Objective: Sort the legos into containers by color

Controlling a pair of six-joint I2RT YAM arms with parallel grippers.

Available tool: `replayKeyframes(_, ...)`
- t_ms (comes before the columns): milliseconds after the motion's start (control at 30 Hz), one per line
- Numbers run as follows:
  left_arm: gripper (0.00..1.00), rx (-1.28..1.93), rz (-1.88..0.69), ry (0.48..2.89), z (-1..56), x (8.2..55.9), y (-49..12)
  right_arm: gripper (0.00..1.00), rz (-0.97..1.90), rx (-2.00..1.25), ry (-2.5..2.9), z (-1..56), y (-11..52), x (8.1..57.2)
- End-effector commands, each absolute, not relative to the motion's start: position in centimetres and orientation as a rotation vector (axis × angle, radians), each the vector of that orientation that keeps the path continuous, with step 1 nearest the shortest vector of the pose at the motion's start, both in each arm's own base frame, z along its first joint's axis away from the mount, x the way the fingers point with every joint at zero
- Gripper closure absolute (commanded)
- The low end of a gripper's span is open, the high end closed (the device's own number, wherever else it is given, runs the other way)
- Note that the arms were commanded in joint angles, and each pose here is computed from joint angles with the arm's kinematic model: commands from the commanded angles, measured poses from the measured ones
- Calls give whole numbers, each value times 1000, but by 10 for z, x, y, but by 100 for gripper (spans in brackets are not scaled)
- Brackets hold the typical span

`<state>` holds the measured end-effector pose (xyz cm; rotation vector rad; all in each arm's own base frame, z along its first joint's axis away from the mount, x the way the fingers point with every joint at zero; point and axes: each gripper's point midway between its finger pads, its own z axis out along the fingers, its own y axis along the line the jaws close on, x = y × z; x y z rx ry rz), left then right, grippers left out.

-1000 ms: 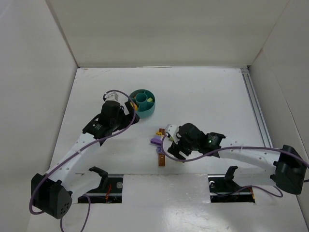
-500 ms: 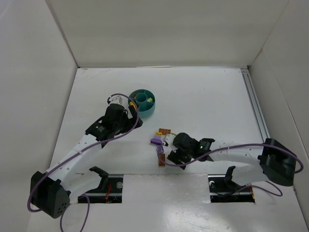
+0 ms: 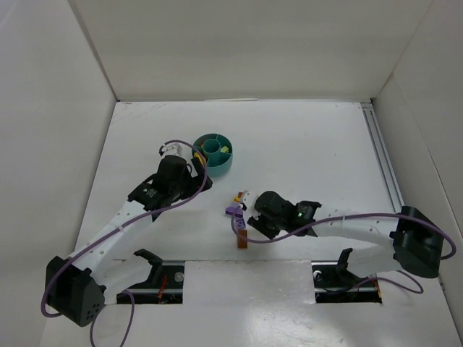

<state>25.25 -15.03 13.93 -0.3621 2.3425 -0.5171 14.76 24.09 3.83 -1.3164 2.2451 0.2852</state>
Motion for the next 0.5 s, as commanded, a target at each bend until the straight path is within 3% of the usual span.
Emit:
replayKeyframes(0,0,-371,-524,2310,146,255,-150,64,276,-1280,2026,102,281,184)
replayKeyframes(300,0,-382,-524,2253,160,268,-151,68,173,-1220,1792,204,332,320)
replayKeyframes(467,0,-401,-481,2244,165,268,-143,68,160,-1241,1754,217,346,380)
